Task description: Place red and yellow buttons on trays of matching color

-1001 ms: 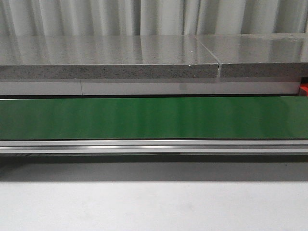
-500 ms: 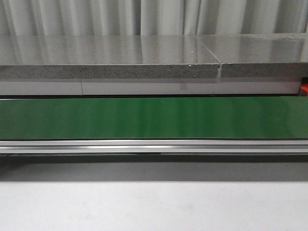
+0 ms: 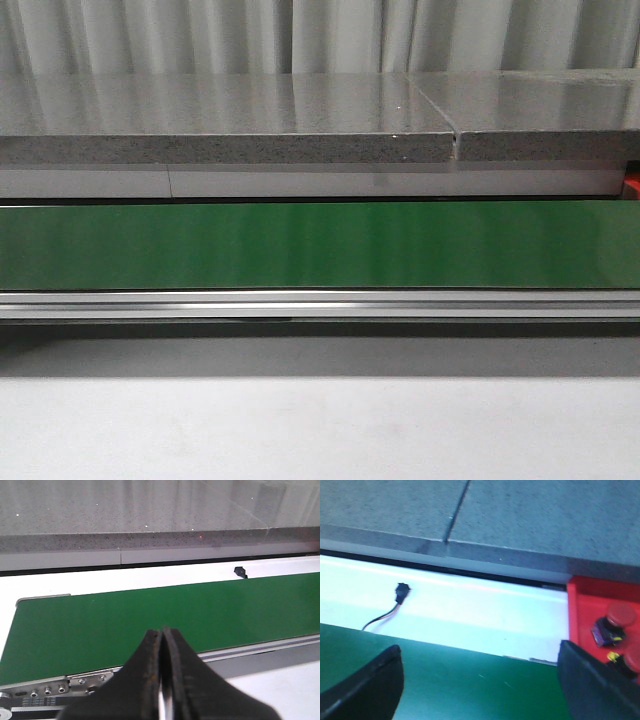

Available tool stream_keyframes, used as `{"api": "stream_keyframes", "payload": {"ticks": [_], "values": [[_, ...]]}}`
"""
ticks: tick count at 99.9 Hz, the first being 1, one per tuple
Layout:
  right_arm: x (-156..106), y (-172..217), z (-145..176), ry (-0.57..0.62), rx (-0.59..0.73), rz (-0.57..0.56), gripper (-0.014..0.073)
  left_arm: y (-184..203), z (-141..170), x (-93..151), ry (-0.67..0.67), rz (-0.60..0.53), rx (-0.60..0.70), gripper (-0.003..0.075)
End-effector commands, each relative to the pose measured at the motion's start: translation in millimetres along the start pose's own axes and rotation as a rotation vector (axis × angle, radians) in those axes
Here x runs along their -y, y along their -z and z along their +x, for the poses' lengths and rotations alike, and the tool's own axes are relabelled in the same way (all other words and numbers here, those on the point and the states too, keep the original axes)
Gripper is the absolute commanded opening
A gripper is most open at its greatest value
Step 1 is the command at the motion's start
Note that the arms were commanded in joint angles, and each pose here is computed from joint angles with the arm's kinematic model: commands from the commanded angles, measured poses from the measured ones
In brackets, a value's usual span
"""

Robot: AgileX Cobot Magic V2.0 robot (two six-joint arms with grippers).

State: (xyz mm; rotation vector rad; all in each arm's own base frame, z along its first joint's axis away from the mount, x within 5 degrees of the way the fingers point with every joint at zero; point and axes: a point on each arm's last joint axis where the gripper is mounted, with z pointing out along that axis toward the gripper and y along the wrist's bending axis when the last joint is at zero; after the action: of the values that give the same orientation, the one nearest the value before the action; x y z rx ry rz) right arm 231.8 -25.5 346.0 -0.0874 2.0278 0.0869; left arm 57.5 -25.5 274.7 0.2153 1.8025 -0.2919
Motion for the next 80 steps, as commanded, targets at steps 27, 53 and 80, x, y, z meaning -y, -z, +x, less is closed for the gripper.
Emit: {"api": "stream_keyframes", "payload": {"ticks": [27,53,80], "values": [[-33,50,0,0.119,0.121,-0.068,0.0461,2,-14,-1,0.021,-0.011,0.086,-0.0019],[-40,69,29,0.121,0.134,-0.067,0.0027,2,-14,-1,0.021,-0.011,0.086,-0.0019],[-42,74,30,0.119,0.146,-0.073,-0.0068,2,-14,-1,0.021,-0.011,0.086,-0.0019]]}}
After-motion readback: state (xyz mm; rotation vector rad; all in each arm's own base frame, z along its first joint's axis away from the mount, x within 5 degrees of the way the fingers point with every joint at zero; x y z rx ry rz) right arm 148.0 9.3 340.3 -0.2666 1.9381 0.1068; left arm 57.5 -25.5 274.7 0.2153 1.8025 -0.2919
